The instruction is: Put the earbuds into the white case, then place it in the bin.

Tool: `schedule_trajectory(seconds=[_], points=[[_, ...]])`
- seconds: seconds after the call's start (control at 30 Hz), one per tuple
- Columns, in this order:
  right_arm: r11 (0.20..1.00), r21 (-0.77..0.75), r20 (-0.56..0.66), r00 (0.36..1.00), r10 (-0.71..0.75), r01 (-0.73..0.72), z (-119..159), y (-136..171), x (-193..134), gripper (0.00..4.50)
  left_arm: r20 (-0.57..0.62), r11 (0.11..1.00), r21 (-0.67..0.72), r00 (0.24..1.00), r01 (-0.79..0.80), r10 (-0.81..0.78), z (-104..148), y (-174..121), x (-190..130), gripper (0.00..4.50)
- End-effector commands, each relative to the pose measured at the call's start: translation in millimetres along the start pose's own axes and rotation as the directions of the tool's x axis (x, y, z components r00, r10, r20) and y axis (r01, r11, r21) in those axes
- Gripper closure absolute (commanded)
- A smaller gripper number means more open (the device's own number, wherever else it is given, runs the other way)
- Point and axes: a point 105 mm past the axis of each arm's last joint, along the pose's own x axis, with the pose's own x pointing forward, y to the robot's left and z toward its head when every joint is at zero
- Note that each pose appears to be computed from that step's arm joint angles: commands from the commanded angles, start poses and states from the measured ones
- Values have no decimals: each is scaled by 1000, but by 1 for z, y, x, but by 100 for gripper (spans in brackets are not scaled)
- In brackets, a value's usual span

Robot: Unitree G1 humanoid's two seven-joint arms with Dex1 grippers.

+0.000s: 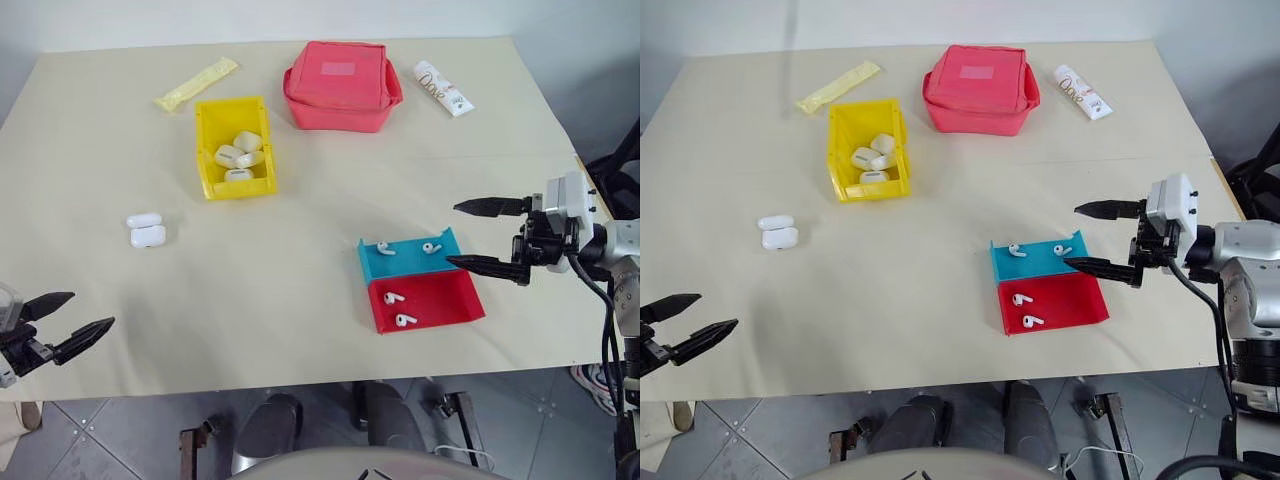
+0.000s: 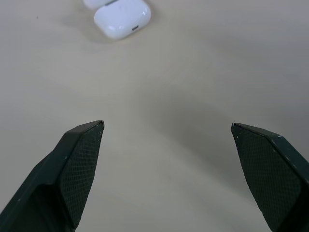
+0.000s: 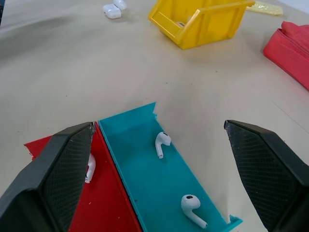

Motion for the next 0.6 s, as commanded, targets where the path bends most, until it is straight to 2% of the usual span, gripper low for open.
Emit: schedule_trajectory(seconds=[0.03,0.17,0.3,0.5,0.6], points=[[999,-42,8,1000,29,-28,9,-5,2,0,56,994,83,996,-72,68,30,-6,10,1],[997,-42,1,998,61,-60,8,-8,7,0,40,986,48,987,-158,156,59,-14,35,1],[996,-43,2,997,82,-82,9,-12,12,0,-25,971,7,971,-239,239,83,-18,59,1],[989,-30,6,989,145,-145,9,-8,10,0,-203,904,-149,907,-401,368,87,-11,79,1],[988,-36,5,988,151,-151,8,-9,11,0,-232,870,-194,883,-453,407,88,-6,90,1]])
